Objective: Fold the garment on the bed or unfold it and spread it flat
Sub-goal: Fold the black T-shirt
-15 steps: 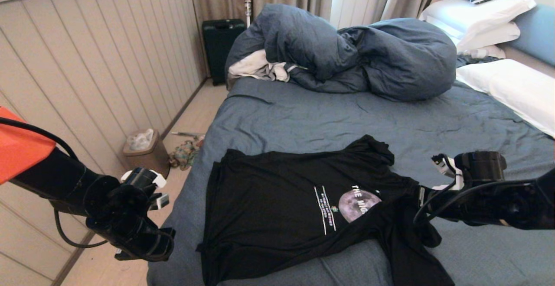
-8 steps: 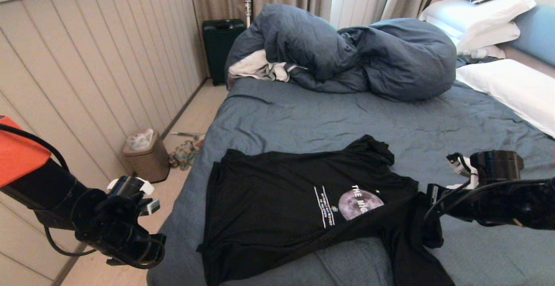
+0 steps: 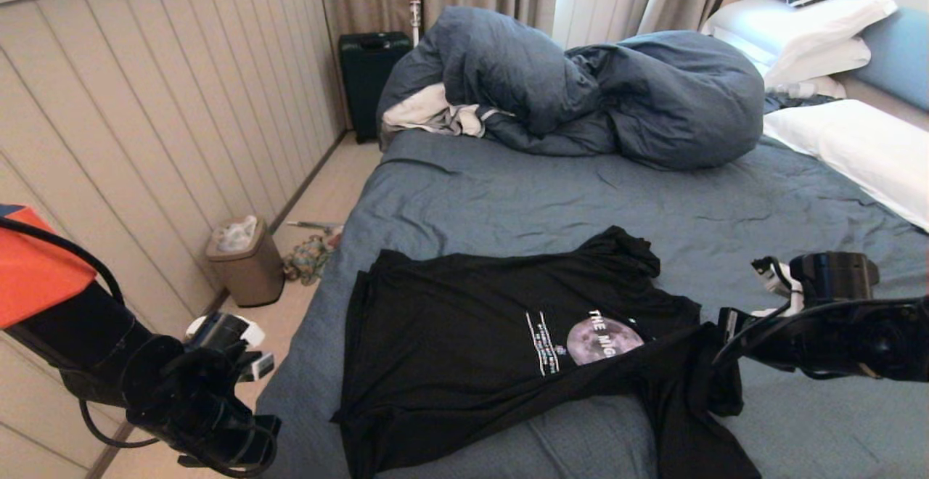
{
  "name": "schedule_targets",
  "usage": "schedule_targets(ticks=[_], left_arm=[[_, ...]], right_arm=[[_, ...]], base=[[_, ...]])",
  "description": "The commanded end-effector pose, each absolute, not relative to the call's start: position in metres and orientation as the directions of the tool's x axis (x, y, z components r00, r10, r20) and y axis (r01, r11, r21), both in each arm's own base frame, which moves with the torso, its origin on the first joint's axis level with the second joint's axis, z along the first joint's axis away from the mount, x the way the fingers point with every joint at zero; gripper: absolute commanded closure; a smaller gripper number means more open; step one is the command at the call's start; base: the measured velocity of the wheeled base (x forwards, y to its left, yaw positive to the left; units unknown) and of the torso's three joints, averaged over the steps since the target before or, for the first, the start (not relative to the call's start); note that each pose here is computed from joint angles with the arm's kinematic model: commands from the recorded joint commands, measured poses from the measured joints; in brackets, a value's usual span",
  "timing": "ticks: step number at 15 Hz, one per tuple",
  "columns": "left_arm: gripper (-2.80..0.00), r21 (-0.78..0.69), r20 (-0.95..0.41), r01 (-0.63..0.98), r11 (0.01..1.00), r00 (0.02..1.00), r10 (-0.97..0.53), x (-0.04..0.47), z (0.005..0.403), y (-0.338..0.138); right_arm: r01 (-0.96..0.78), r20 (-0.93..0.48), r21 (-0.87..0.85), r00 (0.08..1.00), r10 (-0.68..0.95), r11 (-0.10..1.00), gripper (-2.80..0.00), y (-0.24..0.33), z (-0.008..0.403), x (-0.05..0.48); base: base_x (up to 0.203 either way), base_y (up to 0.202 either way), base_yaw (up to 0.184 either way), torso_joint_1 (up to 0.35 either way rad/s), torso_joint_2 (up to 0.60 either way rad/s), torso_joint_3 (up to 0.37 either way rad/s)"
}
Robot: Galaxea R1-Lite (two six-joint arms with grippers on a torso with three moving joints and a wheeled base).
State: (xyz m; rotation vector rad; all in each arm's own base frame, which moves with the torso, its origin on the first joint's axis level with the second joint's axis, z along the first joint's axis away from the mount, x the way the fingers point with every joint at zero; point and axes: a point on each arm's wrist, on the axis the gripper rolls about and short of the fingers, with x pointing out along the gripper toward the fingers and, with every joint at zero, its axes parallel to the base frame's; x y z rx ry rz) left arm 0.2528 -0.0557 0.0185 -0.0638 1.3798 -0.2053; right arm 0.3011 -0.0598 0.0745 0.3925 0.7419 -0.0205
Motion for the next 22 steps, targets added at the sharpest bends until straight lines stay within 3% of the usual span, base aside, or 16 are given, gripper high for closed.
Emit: schedule_targets(ticks=[1,5,12,16,22], left_arm=[[0.0,-0.168,-0.962,0.151,0.974,0.19,-0.196,0.245,0.027,-0.065],[0.0,-0.177,-0.955,0.24,0.955,0.195,-0.226,0.233,0.037,-0.087],[0.0,-0.179,-0.96,0.251,0.951,0.168,-0.225,0.24,0.019,-0.08],[0.0,-0.162,-0.943,0.29,0.943,0.236,-0.235,0.259,0.003,-0.089],[0.0,-0.152,-0.965,0.35,0.924,0.15,-0.215,0.269,0.012,-0.117]], right_arm=[[0.164,-0.662,0.343,0.741,0.114,0.925,0.0,-0.063,0.072,0.304],[0.158,-0.631,0.342,0.769,0.101,0.926,0.0,-0.069,0.08,0.315],[0.132,-0.608,0.346,0.786,0.115,0.929,0.0,-0.067,0.087,0.318],[0.135,-0.617,0.345,0.778,0.116,0.929,0.0,-0.066,0.084,0.315],[0.112,-0.641,0.32,0.757,0.128,0.941,0.0,-0.065,0.075,0.309]], base=[[0.0,0.0,0.0,0.0,0.0,0.0],[0.0,0.0,0.0,0.0,0.0,0.0],[0.0,0.0,0.0,0.0,0.0,0.0],[0.0,0.0,0.0,0.0,0.0,0.0],[0.0,0.0,0.0,0.0,0.0,0.0]])
